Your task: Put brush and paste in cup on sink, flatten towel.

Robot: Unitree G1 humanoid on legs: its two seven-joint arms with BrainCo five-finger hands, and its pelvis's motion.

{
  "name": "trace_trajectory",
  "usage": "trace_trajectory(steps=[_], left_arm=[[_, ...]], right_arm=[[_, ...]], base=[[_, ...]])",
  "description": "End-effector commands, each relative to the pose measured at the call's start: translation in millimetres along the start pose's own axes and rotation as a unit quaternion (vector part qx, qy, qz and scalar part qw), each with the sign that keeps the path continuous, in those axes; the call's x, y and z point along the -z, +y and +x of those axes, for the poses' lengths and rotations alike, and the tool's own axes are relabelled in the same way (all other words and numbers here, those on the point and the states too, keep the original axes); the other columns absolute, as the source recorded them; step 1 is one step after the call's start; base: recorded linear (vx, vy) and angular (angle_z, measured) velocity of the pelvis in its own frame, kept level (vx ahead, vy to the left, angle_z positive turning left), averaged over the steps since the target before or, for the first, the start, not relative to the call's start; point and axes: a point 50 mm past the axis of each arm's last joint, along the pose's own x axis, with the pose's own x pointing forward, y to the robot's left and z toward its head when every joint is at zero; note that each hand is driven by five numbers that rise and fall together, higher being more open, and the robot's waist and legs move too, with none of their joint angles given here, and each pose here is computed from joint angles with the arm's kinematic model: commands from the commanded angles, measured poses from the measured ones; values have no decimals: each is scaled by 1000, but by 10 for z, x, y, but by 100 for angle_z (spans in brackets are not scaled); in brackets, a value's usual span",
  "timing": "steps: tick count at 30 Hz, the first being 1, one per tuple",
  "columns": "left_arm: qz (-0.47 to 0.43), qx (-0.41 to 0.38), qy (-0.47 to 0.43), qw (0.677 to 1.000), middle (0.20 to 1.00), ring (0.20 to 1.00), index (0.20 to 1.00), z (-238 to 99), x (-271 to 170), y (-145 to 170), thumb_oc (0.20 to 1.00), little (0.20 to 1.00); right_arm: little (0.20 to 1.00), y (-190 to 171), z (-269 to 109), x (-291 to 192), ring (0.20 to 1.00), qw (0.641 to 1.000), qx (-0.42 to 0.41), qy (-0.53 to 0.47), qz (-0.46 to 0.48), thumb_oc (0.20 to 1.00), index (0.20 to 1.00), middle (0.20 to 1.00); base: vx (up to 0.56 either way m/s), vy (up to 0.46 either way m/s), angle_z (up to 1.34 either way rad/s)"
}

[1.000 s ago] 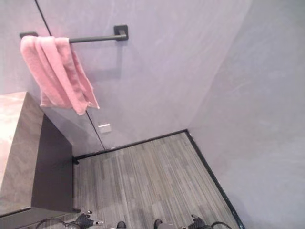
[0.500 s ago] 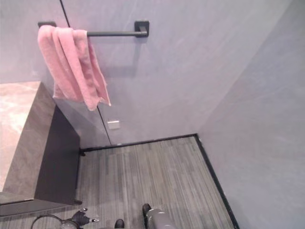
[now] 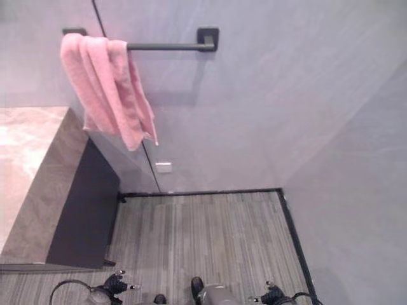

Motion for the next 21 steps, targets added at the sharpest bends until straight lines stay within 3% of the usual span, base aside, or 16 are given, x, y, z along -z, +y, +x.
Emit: trace_trajectory(steps=[1, 7, 21], left_arm=[[0, -28, -25, 999, 1000, 1000, 1000, 26, -109, 168, 1000, 1000], [32, -15, -71, 997, 1000, 1000, 1000, 55, -415, 89, 1000, 1000], [69, -23, -23, 997, 1000, 1000, 1000, 44, -143, 243, 1000, 1000]], right_arm=[[1000, 140, -49, 160, 1000, 1000, -16, 15, 14, 1000, 1000, 1000], [1000, 97, -54, 239, 1000, 999, -4, 40, 21, 1000, 1000, 1000], [1000, 276, -32, 58, 1000, 999, -33, 8, -3, 1000, 1000, 1000]], base=[[-4, -67, -8], [-121, 89, 30], [-101, 58, -15]])
